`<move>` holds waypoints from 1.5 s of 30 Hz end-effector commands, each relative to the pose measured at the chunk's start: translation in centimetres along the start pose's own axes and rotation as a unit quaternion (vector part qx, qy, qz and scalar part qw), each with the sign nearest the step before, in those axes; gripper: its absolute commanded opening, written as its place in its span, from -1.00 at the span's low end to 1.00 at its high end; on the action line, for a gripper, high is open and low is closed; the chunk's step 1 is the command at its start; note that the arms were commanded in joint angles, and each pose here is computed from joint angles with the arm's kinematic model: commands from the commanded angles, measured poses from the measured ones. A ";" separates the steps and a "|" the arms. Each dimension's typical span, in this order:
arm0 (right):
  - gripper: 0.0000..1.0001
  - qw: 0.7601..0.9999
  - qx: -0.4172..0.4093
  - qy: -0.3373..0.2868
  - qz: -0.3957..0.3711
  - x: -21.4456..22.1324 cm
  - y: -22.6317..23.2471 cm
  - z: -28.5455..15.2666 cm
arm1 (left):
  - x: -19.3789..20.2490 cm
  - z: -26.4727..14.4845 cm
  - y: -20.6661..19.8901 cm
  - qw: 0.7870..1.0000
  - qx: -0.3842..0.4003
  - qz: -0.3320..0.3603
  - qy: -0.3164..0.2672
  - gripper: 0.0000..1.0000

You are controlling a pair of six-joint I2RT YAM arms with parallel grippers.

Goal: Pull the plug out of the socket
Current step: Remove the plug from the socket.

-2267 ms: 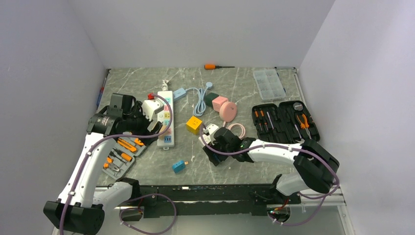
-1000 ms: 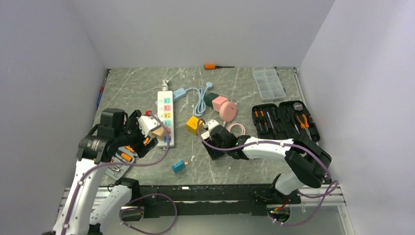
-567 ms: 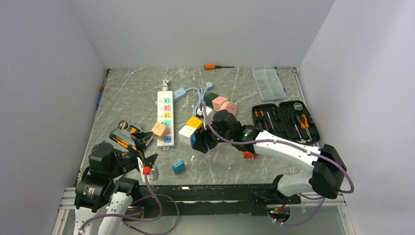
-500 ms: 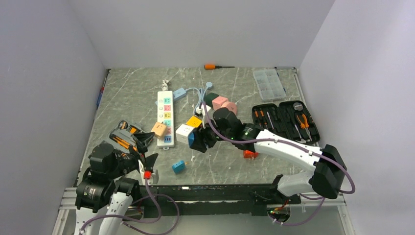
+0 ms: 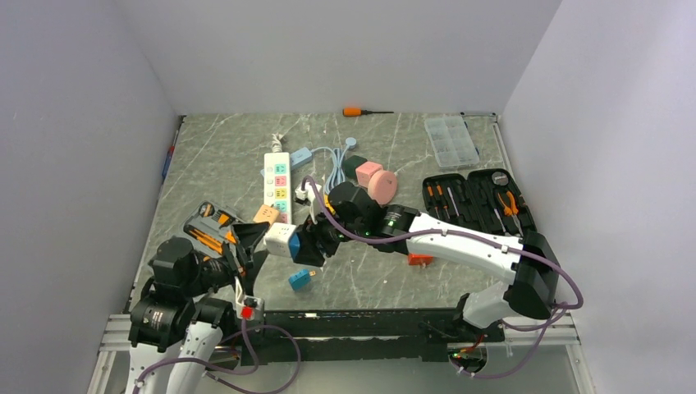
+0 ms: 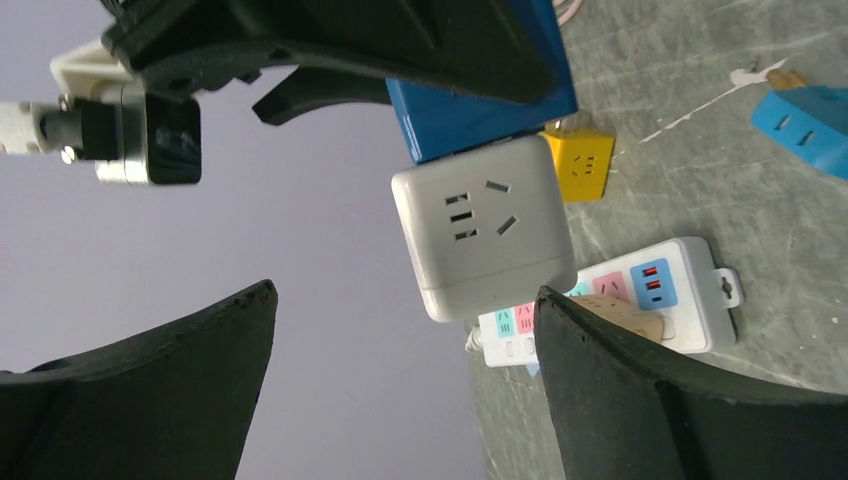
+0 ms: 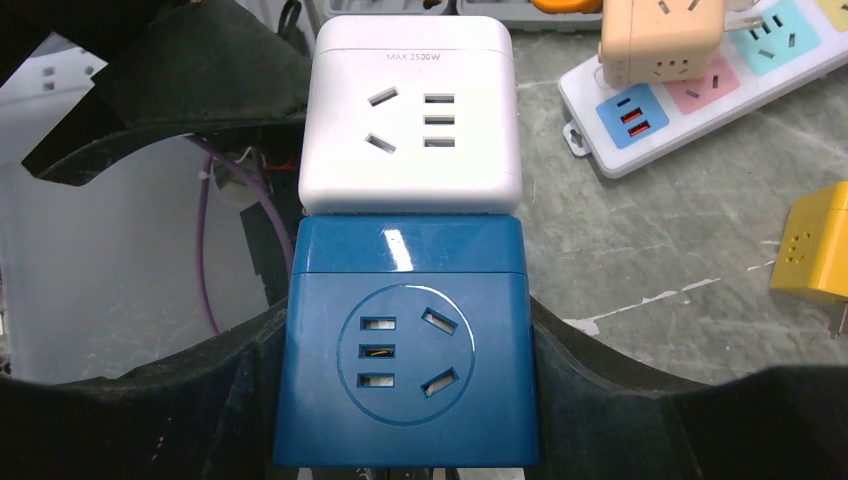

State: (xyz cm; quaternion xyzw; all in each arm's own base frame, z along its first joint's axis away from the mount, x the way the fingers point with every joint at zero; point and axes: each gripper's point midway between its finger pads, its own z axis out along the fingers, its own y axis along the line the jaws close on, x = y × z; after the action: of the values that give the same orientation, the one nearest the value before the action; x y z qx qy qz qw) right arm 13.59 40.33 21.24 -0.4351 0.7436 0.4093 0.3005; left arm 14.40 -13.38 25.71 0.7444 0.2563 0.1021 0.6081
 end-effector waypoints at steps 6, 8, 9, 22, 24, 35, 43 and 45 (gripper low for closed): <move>-1.00 0.995 0.002 -0.090 -0.031 -5.8 1.8 -1.0 | -2.0 0.0 -2.4 0.998 0.038 0.014 -0.046 0.99; -1.00 0.995 0.009 -0.095 -0.034 -6.1 1.7 -1.5 | -1.9 0.0 -3.4 0.998 0.051 0.007 -0.043 0.99; -1.00 0.994 0.012 -0.098 -0.035 -6.3 1.7 -1.7 | -1.8 0.1 -3.8 0.998 0.055 0.006 -0.041 0.99; -1.00 0.987 -0.024 -0.155 -0.038 -8.2 4.8 -0.5 | -0.4 1.4 0.3 0.993 -0.023 -0.108 -0.048 0.99; -1.00 0.986 -0.031 -0.162 -0.038 -8.6 5.2 -0.1 | -0.1 1.6 0.2 0.994 -0.027 -0.099 -0.047 0.99; -1.00 0.987 -0.036 -0.151 -0.036 -7.3 4.9 0.9 | 0.7 1.9 1.0 0.997 -0.050 -0.039 -0.037 -0.06; -1.00 0.990 -0.023 -0.138 -0.034 -6.4 3.9 1.7 | 0.8 1.5 2.9 0.997 -0.071 -0.032 -0.029 -1.00; -1.00 0.989 -0.018 -0.140 -0.031 -6.4 3.5 1.1 | 1.4 1.5 2.6 0.997 -0.064 -0.029 -0.011 -1.00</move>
State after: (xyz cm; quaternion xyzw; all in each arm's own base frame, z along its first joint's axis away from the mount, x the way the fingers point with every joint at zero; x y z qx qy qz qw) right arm 12.41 44.31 24.56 -0.4176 0.6993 0.4487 0.3678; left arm 16.92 -14.06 24.85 0.7028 0.2978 0.0656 0.6427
